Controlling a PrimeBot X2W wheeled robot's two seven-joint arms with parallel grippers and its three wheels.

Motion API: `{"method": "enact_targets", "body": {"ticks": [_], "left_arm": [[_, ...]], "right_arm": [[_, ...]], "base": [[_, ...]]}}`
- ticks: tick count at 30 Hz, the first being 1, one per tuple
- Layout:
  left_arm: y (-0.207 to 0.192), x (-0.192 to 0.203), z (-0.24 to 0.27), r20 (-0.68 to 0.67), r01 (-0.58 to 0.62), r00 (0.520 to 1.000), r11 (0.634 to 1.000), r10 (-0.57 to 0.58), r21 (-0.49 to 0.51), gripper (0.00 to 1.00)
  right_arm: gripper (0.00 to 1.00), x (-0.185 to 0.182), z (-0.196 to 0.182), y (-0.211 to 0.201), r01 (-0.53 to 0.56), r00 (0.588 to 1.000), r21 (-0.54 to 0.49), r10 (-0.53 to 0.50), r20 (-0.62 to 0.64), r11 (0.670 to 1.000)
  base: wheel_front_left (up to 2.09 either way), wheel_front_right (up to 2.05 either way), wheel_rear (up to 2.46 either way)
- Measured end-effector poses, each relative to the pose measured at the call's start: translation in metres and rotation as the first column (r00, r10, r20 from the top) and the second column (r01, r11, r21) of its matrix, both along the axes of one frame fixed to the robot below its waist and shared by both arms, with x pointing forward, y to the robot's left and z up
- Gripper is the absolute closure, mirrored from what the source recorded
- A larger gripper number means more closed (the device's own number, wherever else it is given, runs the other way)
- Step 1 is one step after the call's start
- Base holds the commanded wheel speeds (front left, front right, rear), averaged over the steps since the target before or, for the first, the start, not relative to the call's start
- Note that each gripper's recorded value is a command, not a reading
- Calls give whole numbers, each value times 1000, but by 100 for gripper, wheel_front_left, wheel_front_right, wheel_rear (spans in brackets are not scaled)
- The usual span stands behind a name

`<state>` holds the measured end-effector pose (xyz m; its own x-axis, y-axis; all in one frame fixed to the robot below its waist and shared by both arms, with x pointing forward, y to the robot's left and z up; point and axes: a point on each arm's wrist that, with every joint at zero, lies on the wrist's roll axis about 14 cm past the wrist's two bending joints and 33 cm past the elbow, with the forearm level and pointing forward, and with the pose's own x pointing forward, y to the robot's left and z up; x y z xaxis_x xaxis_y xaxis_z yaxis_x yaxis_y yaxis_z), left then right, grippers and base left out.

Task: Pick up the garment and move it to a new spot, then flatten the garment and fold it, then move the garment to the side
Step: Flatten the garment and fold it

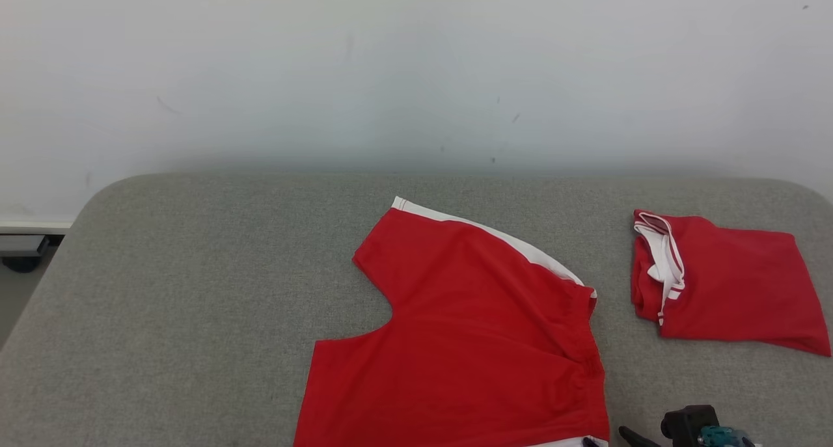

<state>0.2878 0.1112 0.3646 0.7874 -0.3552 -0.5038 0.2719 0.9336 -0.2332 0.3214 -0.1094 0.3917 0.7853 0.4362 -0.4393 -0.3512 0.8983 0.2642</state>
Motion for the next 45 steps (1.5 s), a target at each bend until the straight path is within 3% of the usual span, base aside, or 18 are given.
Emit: {"method": "enact_targets", "body": {"ticks": [8,20,26,36,41,45], "left_arm": [[12,6,18,53,-60,997,996,63,-62,0],[37,20,51,163,-120,978,989,133,-87,0],[35,33,70,240,-107,963,991,123,-79,0],[52,67,101,336,-187,917,976,215,-114,0],[66,81,103,378,-240,892,968,248,-70,0],[74,77,95,391,-253,891,967,233,1,0]], "right_arm": [[0,6,18,-18,70,997,89,-74,36,994],[0,17,71,-15,55,981,241,-97,167,969],[0,29,84,-35,113,954,170,-155,257,979],[0,52,134,-74,265,836,87,-273,475,960],[0,49,132,-93,319,813,16,-282,508,948],[0,44,121,-100,341,818,-12,-291,496,940]], "base": [[0,0,0],[0,0,0],[0,0,0],[0,0,0],[0,0,0],[0,0,0]]}}
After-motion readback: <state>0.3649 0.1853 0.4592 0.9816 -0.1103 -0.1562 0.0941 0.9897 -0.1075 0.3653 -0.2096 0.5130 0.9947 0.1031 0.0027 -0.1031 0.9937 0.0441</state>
